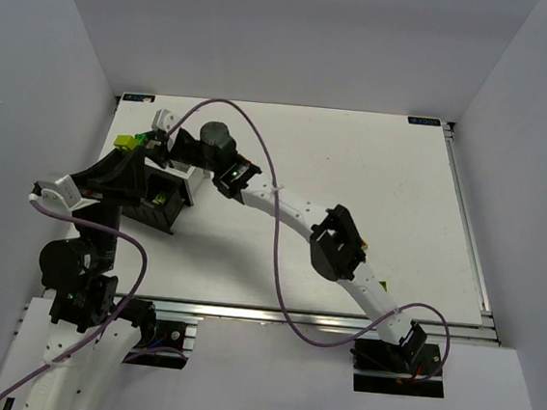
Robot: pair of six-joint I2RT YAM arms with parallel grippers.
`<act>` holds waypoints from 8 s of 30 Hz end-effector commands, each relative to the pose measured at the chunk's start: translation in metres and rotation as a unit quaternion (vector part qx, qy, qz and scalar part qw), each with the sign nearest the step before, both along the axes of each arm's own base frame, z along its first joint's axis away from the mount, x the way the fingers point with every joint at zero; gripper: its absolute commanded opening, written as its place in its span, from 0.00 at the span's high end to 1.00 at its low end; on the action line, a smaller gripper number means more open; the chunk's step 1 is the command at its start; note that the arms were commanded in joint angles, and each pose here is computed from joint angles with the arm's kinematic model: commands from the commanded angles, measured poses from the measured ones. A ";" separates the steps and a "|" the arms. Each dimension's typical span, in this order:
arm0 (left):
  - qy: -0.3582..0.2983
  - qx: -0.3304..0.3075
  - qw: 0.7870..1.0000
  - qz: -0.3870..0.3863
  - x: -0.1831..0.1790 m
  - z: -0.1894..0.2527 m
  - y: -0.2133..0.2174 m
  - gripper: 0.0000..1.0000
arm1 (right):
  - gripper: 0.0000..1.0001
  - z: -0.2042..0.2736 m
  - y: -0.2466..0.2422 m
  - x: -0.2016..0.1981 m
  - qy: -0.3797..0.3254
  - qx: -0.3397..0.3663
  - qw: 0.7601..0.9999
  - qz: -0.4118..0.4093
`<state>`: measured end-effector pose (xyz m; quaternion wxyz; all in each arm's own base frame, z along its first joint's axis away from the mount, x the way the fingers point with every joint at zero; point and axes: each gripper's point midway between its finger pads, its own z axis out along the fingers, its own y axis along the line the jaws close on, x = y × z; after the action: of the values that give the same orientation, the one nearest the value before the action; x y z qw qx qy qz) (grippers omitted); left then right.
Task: Sort the legos into containers by color
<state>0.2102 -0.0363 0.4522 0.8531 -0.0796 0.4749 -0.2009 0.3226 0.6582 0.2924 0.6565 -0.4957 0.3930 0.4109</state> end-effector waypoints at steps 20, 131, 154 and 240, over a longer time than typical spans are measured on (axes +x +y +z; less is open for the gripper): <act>0.239 0.070 0.962 -0.108 0.109 -0.088 -0.063 1.00 | 1.00 -0.007 -0.315 -0.099 0.207 -0.210 0.951 0.094; 0.681 -0.110 0.723 0.044 0.052 -0.267 -0.035 1.00 | 1.00 -0.098 -0.361 -0.106 0.390 -0.242 0.885 0.078; 0.651 -0.118 0.738 0.136 0.116 -0.248 0.019 1.00 | 1.00 -0.096 -0.363 -0.115 0.381 -0.236 0.889 0.093; 0.613 -0.172 0.756 0.152 0.188 -0.248 0.054 1.00 | 1.00 -0.107 -0.362 -0.115 0.397 -0.240 0.880 0.102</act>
<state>0.3894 0.0105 0.1854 0.3511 -0.3832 0.8536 -0.0364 0.2103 0.2951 0.1822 0.2580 -0.4651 0.6689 0.5193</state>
